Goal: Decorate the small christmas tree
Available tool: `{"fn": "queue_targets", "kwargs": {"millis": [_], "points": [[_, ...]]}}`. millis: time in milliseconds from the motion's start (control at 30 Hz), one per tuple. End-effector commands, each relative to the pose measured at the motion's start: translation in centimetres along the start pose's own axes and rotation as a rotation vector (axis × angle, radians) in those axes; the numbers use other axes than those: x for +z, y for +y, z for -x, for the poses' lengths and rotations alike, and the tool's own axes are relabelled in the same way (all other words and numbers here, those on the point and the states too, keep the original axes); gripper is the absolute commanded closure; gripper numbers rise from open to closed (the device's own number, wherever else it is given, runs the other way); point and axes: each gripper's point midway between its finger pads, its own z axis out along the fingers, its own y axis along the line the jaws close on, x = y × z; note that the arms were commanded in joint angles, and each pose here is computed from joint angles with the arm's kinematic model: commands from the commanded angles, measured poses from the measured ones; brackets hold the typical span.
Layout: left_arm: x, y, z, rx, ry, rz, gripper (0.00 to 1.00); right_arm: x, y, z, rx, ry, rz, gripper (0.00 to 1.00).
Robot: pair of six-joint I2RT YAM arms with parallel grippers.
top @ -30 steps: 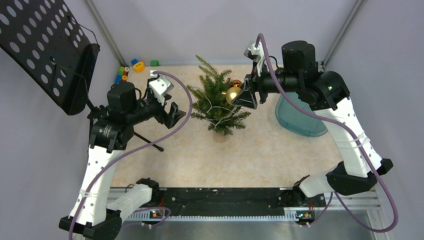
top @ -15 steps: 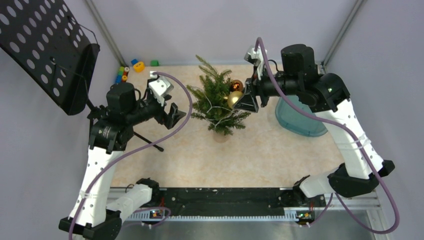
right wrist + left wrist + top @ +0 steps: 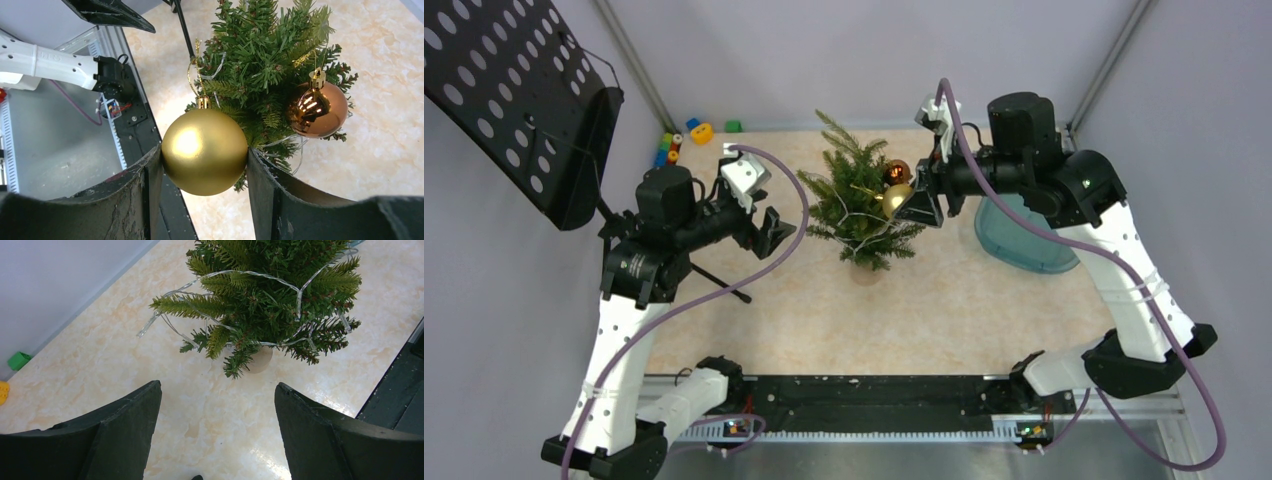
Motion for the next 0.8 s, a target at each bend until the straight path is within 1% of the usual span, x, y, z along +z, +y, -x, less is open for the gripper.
{"fn": "queue_targets", "kwargs": {"millis": [0, 267, 400, 567, 767], "points": [[-0.2, 0.0, 1.2, 0.032, -0.049, -0.002, 0.12, -0.4, 0.6, 0.8, -0.005, -0.027, 0.005, 1.0], [-0.1, -0.1, 1.2, 0.03, -0.049, -0.012, 0.12, -0.9, 0.9, 1.4, 0.019, -0.025, 0.001, 1.0], [-0.1, -0.2, 1.4, 0.029, -0.053, -0.016, 0.12, -0.7, 0.9, 1.0, 0.045, 0.002, 0.004, 1.0], [-0.2, -0.2, 1.4, 0.028, -0.054, -0.018, 0.12, -1.2, 1.2, 2.3, 0.046, -0.017, 0.007, 1.0], [-0.2, -0.2, 1.3, 0.029, -0.052, -0.015, 0.12, -0.3, 0.4, 1.5, 0.07, 0.022, -0.004, 1.0]]}}
